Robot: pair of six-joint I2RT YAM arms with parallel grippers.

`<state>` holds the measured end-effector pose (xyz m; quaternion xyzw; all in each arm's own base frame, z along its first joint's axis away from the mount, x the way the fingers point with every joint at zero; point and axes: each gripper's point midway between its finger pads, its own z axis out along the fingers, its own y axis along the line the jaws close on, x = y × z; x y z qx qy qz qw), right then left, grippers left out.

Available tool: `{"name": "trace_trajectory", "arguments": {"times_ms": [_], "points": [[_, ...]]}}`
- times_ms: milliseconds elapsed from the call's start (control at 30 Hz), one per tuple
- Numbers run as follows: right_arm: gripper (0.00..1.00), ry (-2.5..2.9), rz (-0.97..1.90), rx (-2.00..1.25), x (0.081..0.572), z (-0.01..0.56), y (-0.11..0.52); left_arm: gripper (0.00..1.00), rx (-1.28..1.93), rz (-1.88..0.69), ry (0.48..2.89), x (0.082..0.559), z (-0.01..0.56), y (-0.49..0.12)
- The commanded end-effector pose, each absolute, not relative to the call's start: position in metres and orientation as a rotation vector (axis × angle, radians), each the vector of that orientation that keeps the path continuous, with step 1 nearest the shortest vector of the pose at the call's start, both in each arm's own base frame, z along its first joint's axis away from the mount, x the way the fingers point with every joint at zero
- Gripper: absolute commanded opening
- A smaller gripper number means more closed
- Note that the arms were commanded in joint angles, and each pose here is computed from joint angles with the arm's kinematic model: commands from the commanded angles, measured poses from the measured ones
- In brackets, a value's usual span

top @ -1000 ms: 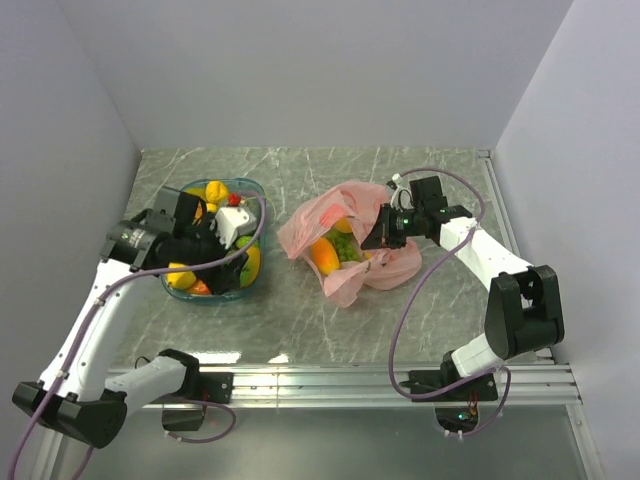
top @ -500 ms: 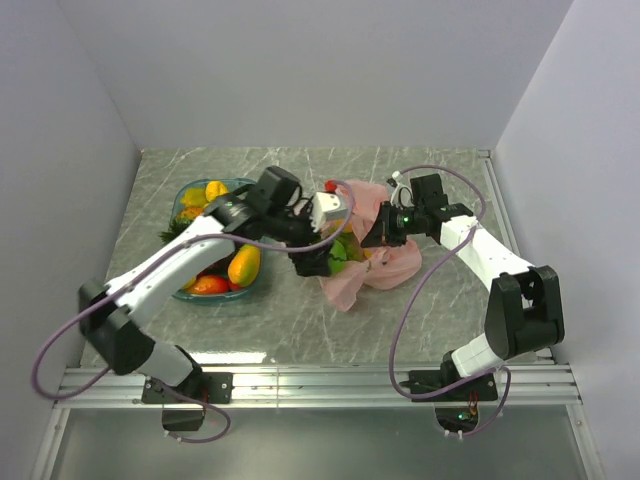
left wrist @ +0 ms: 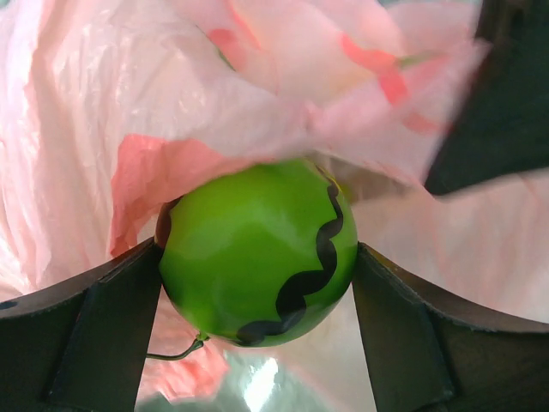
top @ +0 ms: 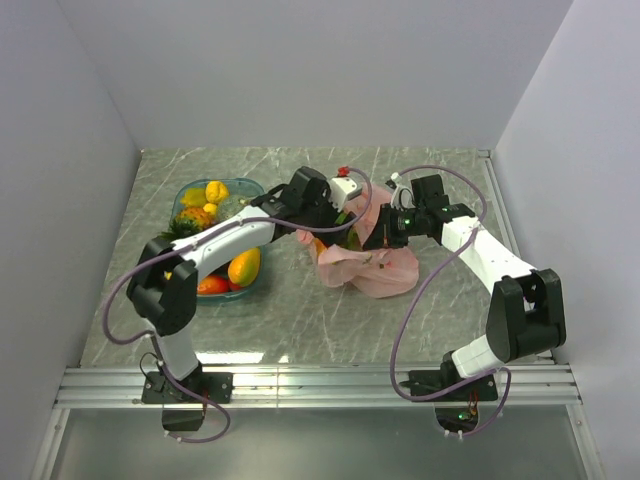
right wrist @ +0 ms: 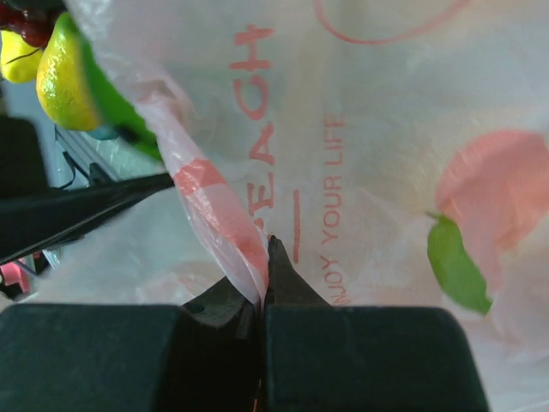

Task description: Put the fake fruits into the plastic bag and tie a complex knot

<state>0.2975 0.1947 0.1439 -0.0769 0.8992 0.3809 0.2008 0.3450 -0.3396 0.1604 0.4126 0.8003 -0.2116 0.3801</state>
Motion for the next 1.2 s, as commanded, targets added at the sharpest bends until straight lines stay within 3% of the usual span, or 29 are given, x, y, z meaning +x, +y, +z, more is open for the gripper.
{"name": "trace_trajectory", "arguments": {"times_ms": [0, 100, 167, 367, 400, 833, 1000, 1167], "points": [[0.00, 2.432, 1.078, -0.250, 0.308, 0.168, 0.199, 0.58, 1.056, -0.628, 1.913, 0.360, 0.191, -0.369], [0.00, 2.433, 1.080, -0.224, 0.312, 0.168, 0.198, 0.50, 1.128, -0.757, 1.875, 0.328, 0.193, -0.379], [0.00, 2.436, 1.085, -0.219, 0.312, 0.167, 0.199, 0.51, 1.192, -0.827, 1.830, 0.307, 0.200, -0.385], [0.00, 2.452, 1.083, -0.185, 0.312, 0.164, 0.196, 0.84, 1.371, -0.975, 1.881, 0.254, 0.171, -0.397], [0.00, 2.452, 1.076, -0.185, 0.311, 0.164, 0.194, 0.99, 1.374, -0.967, 1.892, 0.253, 0.168, -0.395], [0.00, 2.489, 1.056, -0.205, 0.297, 0.150, 0.187, 0.99, 1.150, -0.826, 1.800, 0.279, 0.275, -0.317], [0.00, 2.514, 1.046, -0.228, 0.291, 0.141, 0.186, 0.99, 0.894, -0.664, 1.849, 0.296, 0.322, -0.225], [0.00, 2.539, 1.038, -0.251, 0.287, 0.134, 0.187, 0.92, 0.650, -0.323, 2.133, 0.282, 0.296, -0.113]]}}
